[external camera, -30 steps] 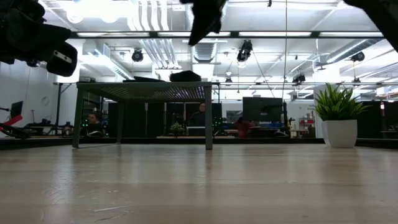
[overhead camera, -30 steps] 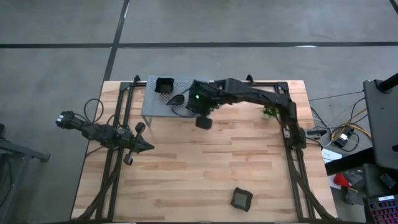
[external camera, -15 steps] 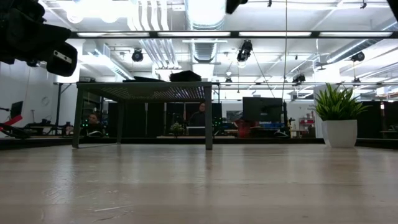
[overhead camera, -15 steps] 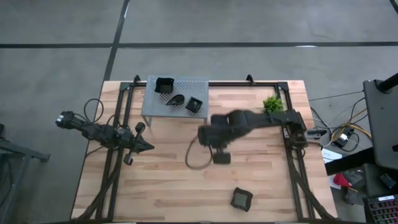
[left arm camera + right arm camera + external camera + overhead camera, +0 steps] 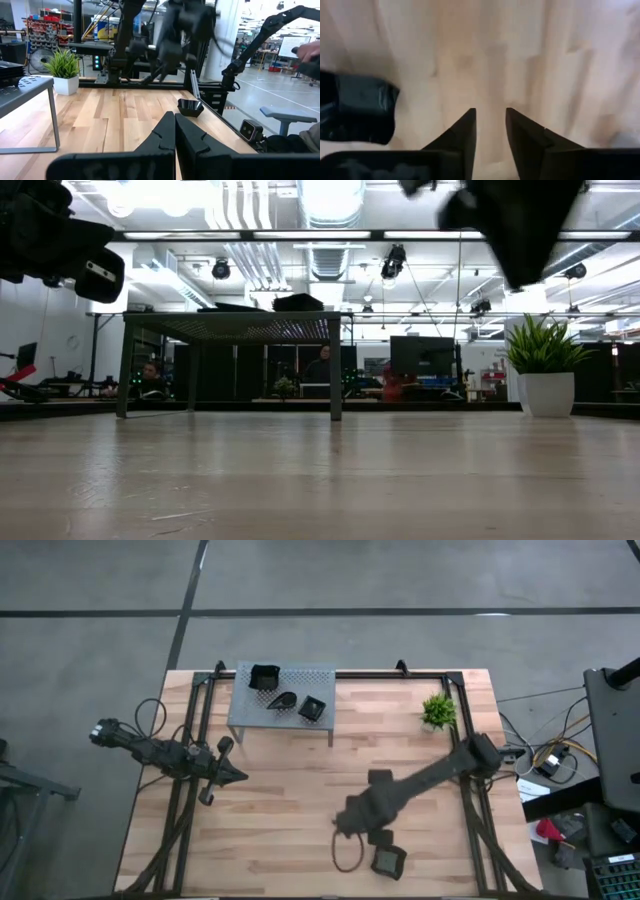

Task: Pick & Place Mini shaped plates
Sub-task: Stack the black distorted square plate on top of the black distorted square plate on the shelf

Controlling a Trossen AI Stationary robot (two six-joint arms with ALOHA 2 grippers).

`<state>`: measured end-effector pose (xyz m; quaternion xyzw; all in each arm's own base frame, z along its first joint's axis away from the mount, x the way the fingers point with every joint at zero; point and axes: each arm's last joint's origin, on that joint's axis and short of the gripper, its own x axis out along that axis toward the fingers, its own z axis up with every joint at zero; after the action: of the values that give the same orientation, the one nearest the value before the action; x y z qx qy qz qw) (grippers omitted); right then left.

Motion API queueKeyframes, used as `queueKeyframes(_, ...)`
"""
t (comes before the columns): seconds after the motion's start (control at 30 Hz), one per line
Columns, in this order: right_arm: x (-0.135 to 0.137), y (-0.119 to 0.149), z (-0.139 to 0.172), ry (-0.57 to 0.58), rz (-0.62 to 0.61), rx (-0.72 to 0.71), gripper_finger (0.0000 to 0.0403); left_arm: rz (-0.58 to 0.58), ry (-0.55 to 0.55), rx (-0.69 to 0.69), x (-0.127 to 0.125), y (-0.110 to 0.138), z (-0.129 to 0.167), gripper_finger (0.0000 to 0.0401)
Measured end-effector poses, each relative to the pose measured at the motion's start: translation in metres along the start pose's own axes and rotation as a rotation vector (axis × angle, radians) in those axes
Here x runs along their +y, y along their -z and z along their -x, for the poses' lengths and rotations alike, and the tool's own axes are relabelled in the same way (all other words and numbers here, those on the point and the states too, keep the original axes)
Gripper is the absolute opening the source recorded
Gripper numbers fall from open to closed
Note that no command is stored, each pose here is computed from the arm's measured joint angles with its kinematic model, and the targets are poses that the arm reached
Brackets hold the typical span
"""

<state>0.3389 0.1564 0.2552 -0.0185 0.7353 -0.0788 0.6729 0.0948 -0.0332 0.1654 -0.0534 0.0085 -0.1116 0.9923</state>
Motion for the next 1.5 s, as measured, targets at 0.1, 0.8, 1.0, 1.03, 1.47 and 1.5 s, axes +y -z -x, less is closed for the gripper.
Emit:
queueKeyframes(0.1, 0.014, 0.01, -0.021, -0.017, -0.007, 0.065, 0.0114, 0.0, 0.0, 0.0, 0.0, 0.0, 0.0, 0.0)
queueKeyframes(0.8, 0.061, 0.077, -0.061, -0.544, -0.301, 0.27, 0.0071, 0.0, 0.0, 0.0, 0.0, 0.0, 0.0, 0.0)
queueKeyframes(1.0, 0.069, 0.087, -0.084, -0.608, -0.316, 0.311, 0.0058, 0.0, 0.0, 0.0, 0.0, 0.0, 0.0, 0.0)
queueKeyframes(1.03, 0.068, 0.087, -0.087, -0.604, -0.315, 0.31, 0.0054, 0.0, 0.0, 0.0, 0.0, 0.0, 0.0, 0.0)
queueKeyframes(1.47, 0.069, 0.085, -0.113, -0.598, -0.253, 0.096, 0.0008, 0.0, 0.0, 0.0, 0.0, 0.0, 0.0, 0.0)
queueKeyframes(1.5, 0.069, 0.084, -0.113, -0.593, -0.252, 0.083, 0.0008, 0.0, 0.0, 0.0, 0.0, 0.0, 0.0, 0.0)
